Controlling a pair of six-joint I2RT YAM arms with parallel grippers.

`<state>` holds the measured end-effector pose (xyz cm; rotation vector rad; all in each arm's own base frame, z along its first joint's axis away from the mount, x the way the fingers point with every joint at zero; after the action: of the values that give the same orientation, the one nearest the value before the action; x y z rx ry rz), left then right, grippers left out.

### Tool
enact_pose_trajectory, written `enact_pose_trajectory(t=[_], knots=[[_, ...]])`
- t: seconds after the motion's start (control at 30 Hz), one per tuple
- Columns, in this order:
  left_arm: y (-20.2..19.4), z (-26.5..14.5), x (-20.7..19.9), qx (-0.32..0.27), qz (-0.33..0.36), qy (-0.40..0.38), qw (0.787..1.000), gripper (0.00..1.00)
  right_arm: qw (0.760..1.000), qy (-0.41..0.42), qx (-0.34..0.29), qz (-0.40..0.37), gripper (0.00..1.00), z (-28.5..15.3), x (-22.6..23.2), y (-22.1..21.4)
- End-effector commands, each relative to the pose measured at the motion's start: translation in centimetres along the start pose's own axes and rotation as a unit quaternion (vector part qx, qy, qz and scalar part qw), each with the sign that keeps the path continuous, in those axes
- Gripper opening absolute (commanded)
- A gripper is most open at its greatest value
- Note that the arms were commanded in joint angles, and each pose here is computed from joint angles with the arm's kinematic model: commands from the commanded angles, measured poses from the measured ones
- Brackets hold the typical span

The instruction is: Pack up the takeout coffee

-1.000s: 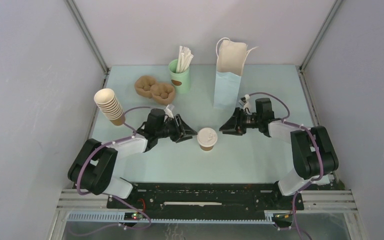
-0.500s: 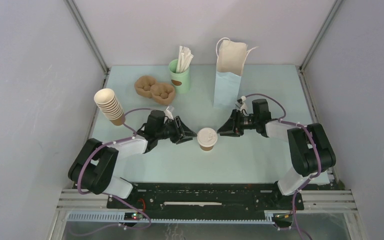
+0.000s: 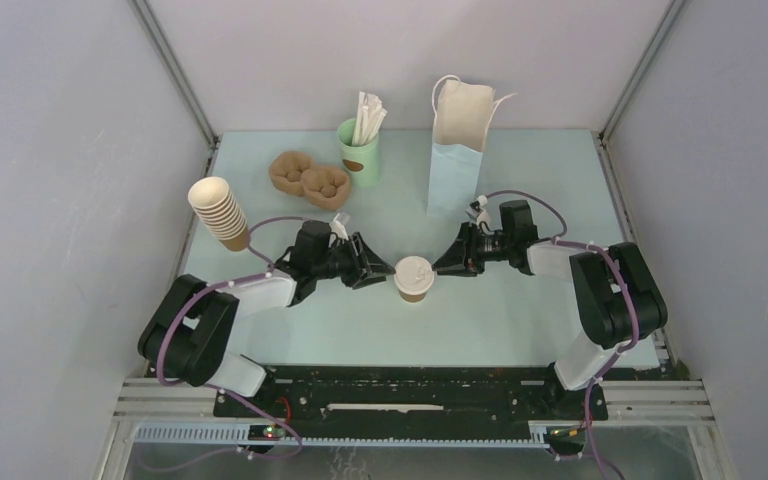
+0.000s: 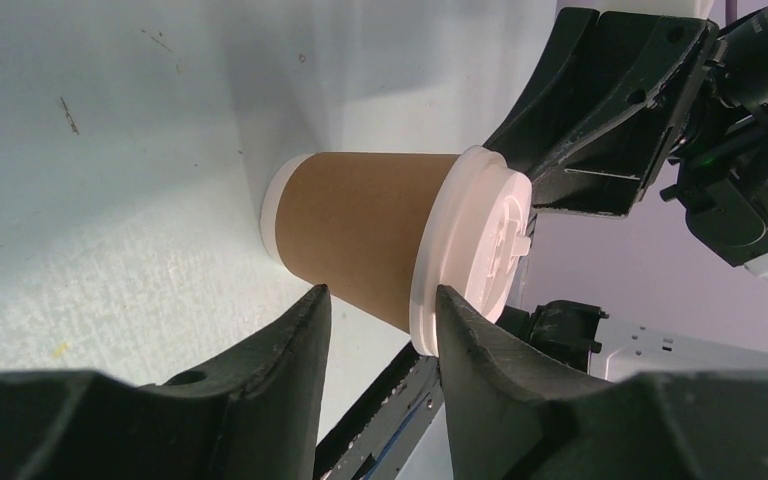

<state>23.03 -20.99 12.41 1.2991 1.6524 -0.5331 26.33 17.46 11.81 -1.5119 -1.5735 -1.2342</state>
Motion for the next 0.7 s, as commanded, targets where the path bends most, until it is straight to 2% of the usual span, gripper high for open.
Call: enact_pose_trajectory(t=[0.0,0.43,0.67], knots=[[-0.5,0.3,0.6,0.012,0.005,0.016,1.0,0.47,1.0,-0.004,0.002,-0.006,0.44,0.4,-0.2,-0.1],[-1.3,0.9,2.1,0.012,0.03,0.111,0.993,0.41,0.996,-0.087,-0.008,0.027,0.41,1.2,-2.0,-0.9],[-1.9,0.5,3.8,0.013,0.046,0.186,0.981,0.39,0.99,-0.135,-0.012,0.031,0.41,1.5,-3.1,-1.4]])
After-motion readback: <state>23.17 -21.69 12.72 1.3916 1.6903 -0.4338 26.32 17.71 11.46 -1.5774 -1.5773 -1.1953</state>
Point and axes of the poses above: each gripper's point midway between its finger pads, its own z axis out along the fingers, its own x axis along the line the jaws close on, y = z × x, the point moved 7 cm from there along -z, back along the fingers, and after that the axes turned 1 degree about -z, right-handed, at the moved point
